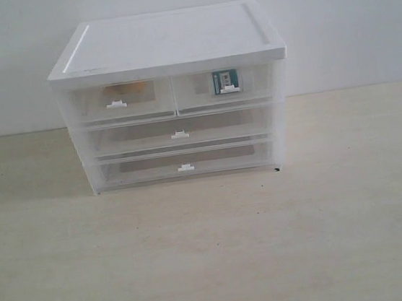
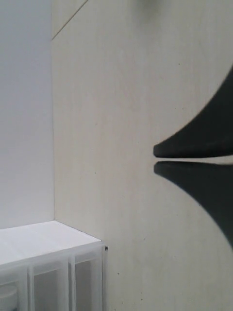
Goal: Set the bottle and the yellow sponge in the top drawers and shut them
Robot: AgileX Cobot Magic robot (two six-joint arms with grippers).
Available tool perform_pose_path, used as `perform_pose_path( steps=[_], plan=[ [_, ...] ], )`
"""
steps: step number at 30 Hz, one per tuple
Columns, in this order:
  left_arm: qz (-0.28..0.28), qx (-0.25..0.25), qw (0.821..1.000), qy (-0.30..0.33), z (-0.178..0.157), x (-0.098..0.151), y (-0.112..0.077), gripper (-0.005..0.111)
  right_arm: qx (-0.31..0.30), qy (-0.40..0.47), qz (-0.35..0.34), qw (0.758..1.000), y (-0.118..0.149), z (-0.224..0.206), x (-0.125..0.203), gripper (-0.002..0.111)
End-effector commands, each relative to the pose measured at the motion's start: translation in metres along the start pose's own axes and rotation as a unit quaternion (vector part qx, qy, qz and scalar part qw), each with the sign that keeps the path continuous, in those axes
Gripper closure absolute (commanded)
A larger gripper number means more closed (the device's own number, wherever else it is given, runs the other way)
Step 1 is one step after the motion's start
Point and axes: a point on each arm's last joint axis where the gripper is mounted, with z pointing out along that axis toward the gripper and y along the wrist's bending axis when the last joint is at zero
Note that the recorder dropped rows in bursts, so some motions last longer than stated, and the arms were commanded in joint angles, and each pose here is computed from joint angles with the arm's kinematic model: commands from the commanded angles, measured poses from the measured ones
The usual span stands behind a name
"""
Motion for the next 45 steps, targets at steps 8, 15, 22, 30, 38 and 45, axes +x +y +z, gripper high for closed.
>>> perform_pose_path(
  steps=[8, 15, 22, 30, 38, 45],
  plan=[
    [-0.008, -0.056, 0.997, -0.052, -0.018, 0.033, 0.005, 0.102, 0.0, -0.005, -0.001, 1.0, 0.0, 0.0, 0.001, 0.108],
    [-0.003, -0.061, 0.993, -0.098, -0.033, 0.059, 0.0, 0.102, 0.0, -0.005, -0.001, 1.0, 0.0, 0.0, 0.001, 0.108],
    [-0.017, -0.057, 0.992, -0.107, -0.035, 0.063, -0.001, 0.102, 0.0, -0.005, -0.001, 1.0, 0.0, 0.0, 0.001, 0.108],
    [-0.045, -0.073, 0.991, -0.1, -0.038, 0.078, 0.0, 0.102, 0.0, -0.005, -0.001, 1.0, 0.0, 0.0, 0.001, 0.108],
    [-0.073, -0.09, 0.991, -0.065, -0.029, 0.101, 0.002, 0.102, 0.0, -0.005, -0.001, 1.0, 0.0, 0.0, 0.001, 0.108],
    [-0.083, -0.095, 0.991, -0.051, -0.029, 0.104, 0.002, 0.102, 0.0, -0.005, -0.001, 1.0, 0.0, 0.0, 0.001, 0.108]
  ],
)
